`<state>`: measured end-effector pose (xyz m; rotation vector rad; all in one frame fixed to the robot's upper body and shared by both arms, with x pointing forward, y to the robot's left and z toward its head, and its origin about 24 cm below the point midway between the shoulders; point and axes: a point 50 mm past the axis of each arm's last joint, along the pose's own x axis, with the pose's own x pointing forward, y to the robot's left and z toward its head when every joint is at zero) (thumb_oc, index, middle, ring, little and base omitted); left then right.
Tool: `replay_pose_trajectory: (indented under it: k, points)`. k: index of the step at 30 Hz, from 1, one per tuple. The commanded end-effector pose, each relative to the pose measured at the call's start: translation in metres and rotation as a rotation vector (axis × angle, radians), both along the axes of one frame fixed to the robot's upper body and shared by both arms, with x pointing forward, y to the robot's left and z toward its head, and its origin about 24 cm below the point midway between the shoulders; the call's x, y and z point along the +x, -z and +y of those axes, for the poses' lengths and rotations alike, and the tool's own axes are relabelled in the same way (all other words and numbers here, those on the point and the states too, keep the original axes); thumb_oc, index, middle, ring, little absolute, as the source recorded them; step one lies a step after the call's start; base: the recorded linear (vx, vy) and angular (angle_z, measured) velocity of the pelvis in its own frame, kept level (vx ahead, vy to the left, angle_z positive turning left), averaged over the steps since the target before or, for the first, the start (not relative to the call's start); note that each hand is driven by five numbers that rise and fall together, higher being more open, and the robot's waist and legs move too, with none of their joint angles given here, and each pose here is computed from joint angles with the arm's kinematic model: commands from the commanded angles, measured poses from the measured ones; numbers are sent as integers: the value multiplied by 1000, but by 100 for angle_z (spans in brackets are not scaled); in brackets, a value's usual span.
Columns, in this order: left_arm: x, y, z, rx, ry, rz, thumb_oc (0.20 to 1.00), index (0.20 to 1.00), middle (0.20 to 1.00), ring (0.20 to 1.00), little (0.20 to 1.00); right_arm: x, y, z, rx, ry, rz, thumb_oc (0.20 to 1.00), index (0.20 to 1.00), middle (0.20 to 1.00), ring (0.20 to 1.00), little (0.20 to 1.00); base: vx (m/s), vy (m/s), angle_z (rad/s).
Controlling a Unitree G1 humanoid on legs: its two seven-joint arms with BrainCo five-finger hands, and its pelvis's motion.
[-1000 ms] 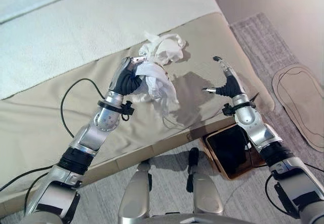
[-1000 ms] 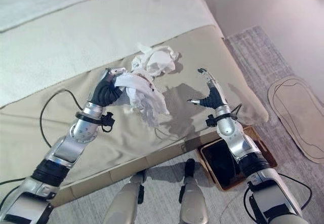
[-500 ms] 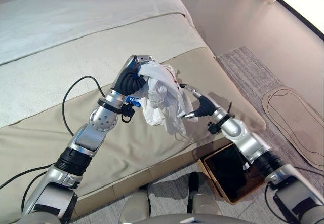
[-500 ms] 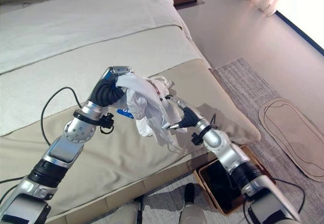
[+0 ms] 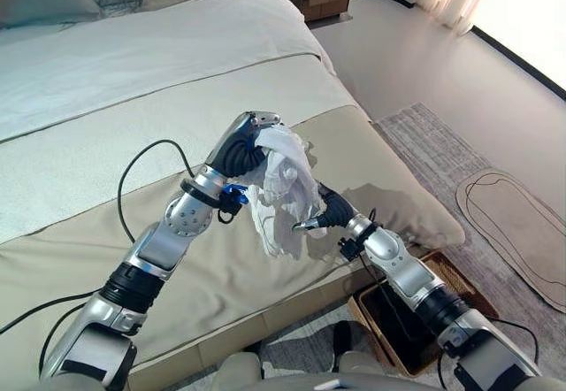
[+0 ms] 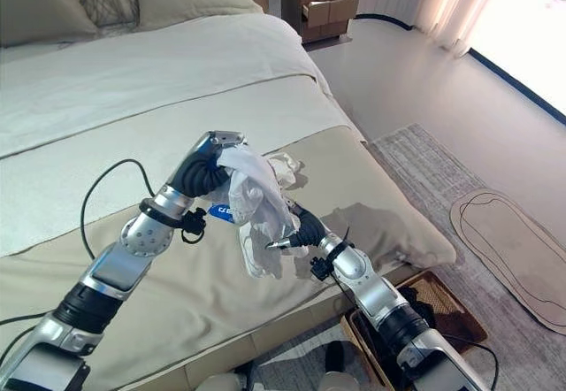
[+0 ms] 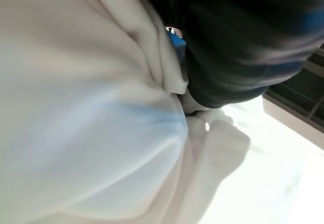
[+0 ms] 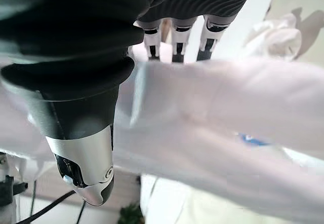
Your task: Pick up clothes into the bucket
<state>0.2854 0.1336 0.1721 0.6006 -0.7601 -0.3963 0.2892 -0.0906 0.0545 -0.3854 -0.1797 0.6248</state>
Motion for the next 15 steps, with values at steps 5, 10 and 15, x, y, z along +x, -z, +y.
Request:
replay_pose_trajectory:
  k: [5,10,15]
  points:
    - [-11,-20,-19,-101,73,-94,200,200,200,200,200,3,-12,31,132,53,-54,1000,1000,1000,1000,1000,1,-1,-2]
    - [-17,-22,-29,-205,120,-70,200,200,200,200,200,3,-16,47,155,54,-61,1000,1000,1000,1000,1000,0,0,0]
    - [-19,-22,-35,-256,154,-42,200,200,200,200,200,3,-19,55,164,38,-62,1000,1000,1000,1000,1000,0,0,0]
